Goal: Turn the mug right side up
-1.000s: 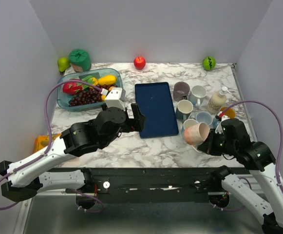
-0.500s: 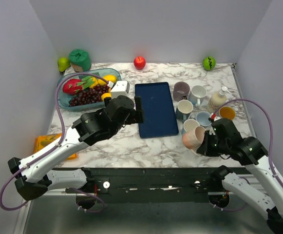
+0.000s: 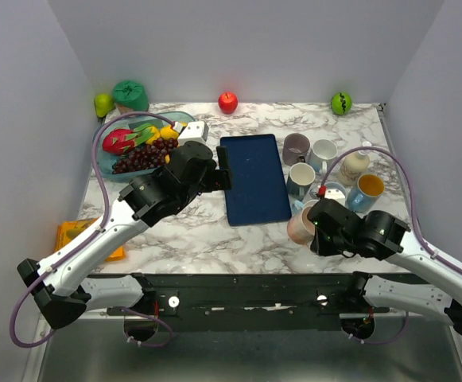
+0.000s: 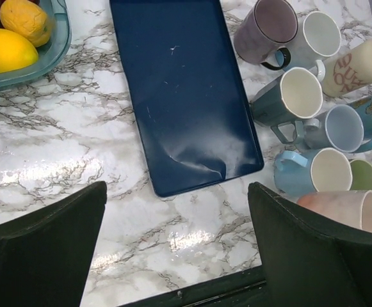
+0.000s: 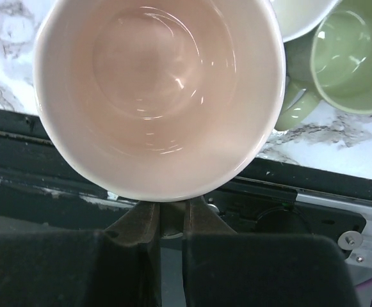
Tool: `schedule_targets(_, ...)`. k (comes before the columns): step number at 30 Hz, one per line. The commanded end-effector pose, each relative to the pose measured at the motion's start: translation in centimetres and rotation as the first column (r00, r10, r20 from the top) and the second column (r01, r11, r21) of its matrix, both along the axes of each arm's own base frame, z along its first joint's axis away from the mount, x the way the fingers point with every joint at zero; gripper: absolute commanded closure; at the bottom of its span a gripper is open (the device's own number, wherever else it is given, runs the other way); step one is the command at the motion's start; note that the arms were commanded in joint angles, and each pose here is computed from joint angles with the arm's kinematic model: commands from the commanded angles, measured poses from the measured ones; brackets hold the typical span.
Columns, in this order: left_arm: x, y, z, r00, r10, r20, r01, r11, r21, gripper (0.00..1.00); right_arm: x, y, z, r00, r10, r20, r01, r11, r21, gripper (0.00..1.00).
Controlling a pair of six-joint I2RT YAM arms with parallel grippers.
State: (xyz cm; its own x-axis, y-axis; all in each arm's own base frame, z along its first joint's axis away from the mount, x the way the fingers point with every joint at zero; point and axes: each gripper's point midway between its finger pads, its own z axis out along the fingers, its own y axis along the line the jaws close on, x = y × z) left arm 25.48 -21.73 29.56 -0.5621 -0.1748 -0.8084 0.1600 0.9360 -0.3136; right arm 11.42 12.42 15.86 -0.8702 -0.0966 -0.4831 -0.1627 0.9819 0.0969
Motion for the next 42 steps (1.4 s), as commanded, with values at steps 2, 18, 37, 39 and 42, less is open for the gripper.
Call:
schedule_targets(2,0.7,-0.7,0.8,0.999,-0.04,0.014,0.041,0.999,-0.023,0.01,1.4,-0.5,2.1,0.99,-0.098,0.101,0.096,0.995,0.017,0.99)
schedule_targets(18,0.3,-1.0,-0.5,0.996,-0.083,-0.014,0.082,0.995,-0.051,0.01,-1.4,0.8,-4.8,0.991,-0.129,0.044,0.135,0.974,-0.18,0.99)
schedule_targets(37,-1.3,1.0,-1.5,0.997,-0.035,-0.063,0.033,0.999,-0.037,0.01,-2.4,-0.6,-9.3,0.985,-0.173,0.012,0.173,0.969,-0.178,0.27)
schedule_targets(39,-1.4,1.4,-1.4,0.997,-0.024,-0.067,0.022,0.999,-0.032,0.01,-2.3,-0.7,-8.1,0.986,-0.164,0.024,0.165,0.973,-0.16,0.21)
schedule_targets(42,-1.8,1.9,-1.0,0.998,-0.02,-0.065,0.018,0.999,-0.032,0.01,-2.0,-0.1,-4.8,0.988,-0.146,0.047,0.15,0.986,-0.077,0.16)
